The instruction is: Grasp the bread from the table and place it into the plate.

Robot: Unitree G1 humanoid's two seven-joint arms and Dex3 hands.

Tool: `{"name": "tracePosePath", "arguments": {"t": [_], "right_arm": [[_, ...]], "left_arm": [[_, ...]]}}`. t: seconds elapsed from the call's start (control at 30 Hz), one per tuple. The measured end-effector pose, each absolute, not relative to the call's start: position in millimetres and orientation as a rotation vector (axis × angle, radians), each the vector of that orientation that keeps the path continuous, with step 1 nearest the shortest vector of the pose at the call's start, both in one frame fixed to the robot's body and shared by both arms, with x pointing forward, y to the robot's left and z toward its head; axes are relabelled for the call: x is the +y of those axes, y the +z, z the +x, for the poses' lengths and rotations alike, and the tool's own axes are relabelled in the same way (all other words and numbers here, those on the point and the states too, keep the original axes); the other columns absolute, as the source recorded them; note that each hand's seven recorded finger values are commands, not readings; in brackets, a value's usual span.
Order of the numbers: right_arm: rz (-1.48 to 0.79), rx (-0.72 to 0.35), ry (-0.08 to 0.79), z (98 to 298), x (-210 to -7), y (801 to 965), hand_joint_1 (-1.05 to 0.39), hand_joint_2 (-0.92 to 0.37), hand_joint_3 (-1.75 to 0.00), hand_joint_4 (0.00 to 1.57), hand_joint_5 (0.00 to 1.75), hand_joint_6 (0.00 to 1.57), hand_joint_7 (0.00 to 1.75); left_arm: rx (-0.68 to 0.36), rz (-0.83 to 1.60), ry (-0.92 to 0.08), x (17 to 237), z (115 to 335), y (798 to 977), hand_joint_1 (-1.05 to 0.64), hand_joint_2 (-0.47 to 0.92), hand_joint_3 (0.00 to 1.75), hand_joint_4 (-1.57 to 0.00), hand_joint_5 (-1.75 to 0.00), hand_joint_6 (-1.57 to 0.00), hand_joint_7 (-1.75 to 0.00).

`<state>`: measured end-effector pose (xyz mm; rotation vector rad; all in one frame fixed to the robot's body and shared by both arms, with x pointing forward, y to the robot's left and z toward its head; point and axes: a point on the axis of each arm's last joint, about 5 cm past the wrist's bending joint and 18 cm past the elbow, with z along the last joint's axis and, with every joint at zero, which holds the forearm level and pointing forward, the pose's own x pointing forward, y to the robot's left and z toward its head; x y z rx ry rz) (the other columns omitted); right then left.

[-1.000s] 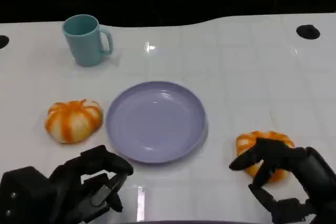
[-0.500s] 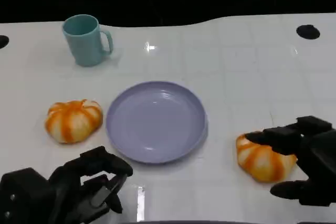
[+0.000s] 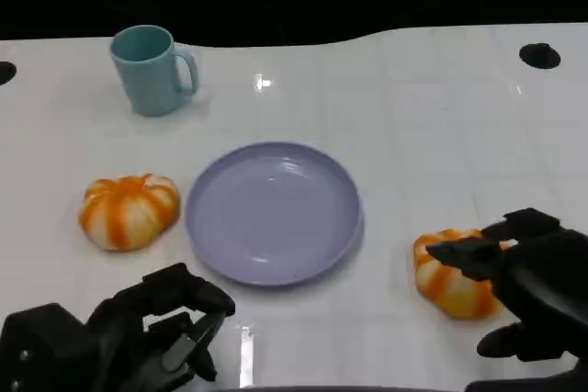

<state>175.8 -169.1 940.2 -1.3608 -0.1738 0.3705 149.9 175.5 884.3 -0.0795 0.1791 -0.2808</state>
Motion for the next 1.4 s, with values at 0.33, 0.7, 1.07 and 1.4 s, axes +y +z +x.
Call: {"name": "tracePosePath", "arguments": {"t": [0.33, 0.7, 1.07, 1.4], "right_arm": [[-1.4, -0.124, 0.387, 198.0, -158.2, 917.9, -0.53, -0.77, -0.01, 0.26, 0.39, 0.48, 0.01], [-1.402, -0.1, 0.363, 217.6, -147.5, 894.1, -0.44, -0.79, 0.0, 0.55, 0.22, 0.61, 0.03], [-1.132, -0.361, 0.224, 218.5, -148.1, 870.9, 0.06, -0.26, -1.12, 1.03, 1.71, 1.16, 1.09], [-1.025, -0.51, 0.181, 224.0, -143.6, 875.3, 0.08, -0.14, -1.39, 1.05, 1.75, 0.93, 1.54]], "left_arm": [[0.178, -0.083, -0.278, 175.2, 146.4, 884.7, -0.44, 0.92, 0.46, -0.73, -1.75, -0.68, -1.28], [0.175, -0.075, -0.279, 174.5, 143.2, 884.3, -0.45, 0.91, 0.45, -0.73, -1.75, -0.68, -1.28], [0.164, -0.067, -0.282, 173.9, 142.5, 886.6, -0.44, 0.9, 0.46, -0.74, -1.75, -0.69, -1.27], [0.163, -0.066, -0.289, 172.0, 142.4, 887.0, -0.45, 0.89, 0.47, -0.73, -1.75, -0.69, -1.27]]}}
